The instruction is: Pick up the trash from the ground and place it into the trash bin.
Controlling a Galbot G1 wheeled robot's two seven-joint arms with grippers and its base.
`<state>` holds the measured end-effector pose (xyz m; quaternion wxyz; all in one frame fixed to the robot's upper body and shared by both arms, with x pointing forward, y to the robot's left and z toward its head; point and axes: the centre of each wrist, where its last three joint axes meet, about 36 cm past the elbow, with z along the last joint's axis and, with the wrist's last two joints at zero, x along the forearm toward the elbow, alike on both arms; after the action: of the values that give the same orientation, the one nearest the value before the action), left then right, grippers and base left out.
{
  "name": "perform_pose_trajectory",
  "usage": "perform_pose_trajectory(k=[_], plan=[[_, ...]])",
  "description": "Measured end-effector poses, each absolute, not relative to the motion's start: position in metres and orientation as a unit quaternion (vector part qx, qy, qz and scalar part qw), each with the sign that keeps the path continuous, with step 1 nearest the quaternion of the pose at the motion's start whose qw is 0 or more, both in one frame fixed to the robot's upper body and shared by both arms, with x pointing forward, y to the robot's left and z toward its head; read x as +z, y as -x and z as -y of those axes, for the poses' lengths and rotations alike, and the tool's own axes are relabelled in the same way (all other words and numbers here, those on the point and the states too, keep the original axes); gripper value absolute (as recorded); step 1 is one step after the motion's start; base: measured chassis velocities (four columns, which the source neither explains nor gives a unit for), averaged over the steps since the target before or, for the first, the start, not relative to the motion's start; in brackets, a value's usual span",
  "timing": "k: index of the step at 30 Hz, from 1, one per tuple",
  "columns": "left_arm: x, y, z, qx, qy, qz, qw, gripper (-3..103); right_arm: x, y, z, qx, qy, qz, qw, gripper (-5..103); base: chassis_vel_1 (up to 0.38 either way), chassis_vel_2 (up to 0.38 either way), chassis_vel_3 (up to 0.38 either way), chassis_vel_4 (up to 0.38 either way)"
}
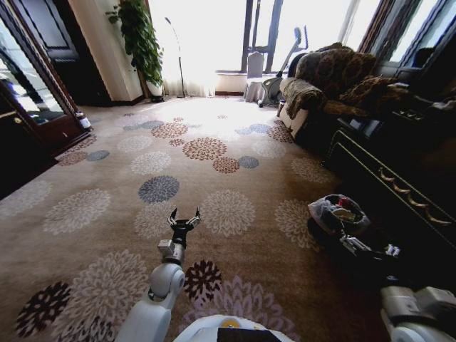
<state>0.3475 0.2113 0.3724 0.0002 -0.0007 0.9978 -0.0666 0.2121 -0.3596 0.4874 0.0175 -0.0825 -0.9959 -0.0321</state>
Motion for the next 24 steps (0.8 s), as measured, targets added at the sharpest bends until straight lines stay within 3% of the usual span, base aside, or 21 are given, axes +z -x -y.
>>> perform_pose_trajectory(k=[24], plan=[[0.3723, -0.3474, -0.2113, -0.067, 0.001, -0.998, 0.000, 100, 0.4874, -0.2121, 0.3596, -0.032, 0.082, 0.996, 0.018, 100, 0.000, 0.000, 0.000, 0.000]])
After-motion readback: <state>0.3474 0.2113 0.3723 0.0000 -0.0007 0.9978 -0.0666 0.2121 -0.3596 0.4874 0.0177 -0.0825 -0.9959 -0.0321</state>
